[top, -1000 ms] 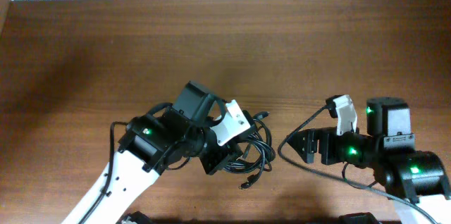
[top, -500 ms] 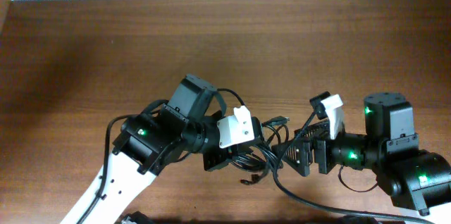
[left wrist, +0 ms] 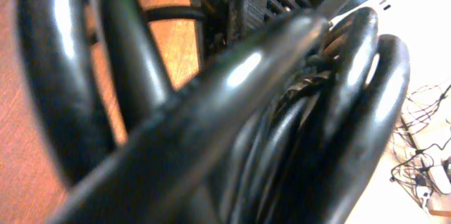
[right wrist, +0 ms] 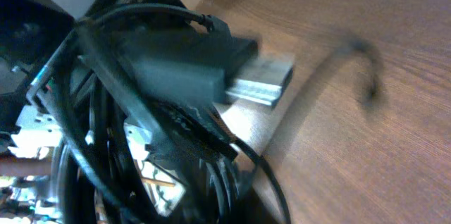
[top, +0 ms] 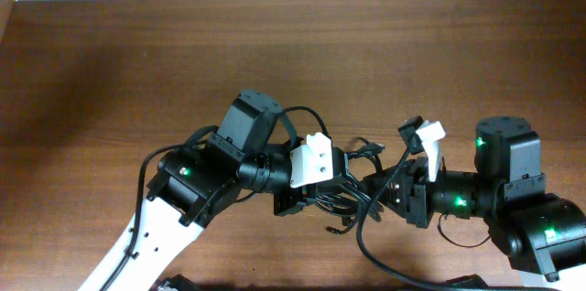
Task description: Untangle cables
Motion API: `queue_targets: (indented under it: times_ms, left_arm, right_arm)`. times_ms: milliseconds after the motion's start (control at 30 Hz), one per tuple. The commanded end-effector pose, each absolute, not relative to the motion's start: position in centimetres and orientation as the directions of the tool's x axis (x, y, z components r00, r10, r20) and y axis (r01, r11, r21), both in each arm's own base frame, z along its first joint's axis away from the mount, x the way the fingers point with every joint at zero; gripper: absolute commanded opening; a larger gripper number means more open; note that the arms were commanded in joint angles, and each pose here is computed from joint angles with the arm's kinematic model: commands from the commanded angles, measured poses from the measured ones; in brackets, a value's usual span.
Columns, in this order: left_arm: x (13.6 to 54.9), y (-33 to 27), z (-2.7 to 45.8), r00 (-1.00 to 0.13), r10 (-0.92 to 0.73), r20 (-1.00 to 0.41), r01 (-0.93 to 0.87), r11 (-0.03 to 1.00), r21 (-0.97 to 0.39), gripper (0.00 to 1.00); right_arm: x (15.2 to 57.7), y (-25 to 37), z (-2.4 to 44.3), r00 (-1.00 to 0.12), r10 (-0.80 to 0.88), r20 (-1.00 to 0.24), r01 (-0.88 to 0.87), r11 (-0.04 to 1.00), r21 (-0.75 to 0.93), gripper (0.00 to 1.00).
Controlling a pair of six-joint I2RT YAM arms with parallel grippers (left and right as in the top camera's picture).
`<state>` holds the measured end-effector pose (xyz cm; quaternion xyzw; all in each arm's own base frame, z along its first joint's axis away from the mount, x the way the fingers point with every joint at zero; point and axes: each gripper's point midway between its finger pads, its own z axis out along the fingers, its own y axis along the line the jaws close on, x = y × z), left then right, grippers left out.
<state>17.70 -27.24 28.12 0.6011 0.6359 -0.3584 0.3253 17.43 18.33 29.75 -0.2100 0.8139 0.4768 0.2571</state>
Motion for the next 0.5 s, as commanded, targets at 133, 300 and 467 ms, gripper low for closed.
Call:
queue_targets:
  times_ms: [133, 300, 467]
  left_arm:
    - [15.1, -27.8, 31.6, -0.032, 0.415, -0.909, 0.990, -0.111, -0.085, 0.00]
    - [14.4, -27.5, 32.5, -0.043, 0.399, -0.916, 0.990, -0.107, -0.093, 0.00]
    - [13.8, -27.0, 33.4, -0.091, 0.388, -0.917, 0.988, -0.077, -0.130, 0.00]
  right_arm:
    - [19.6, 16.6, 28.2, -0.795, -0.050, -0.605, -0.498, 0.623, 0.603, 0.04]
    - [21.2, 14.3, 26.4, -0.845, 0.082, -0.528, -0.292, 0.757, 0.585, 0.04]
    - [22.1, 12.9, 25.8, -0.855, 0.214, -0.472, -0.129, 0.794, 0.594, 0.04]
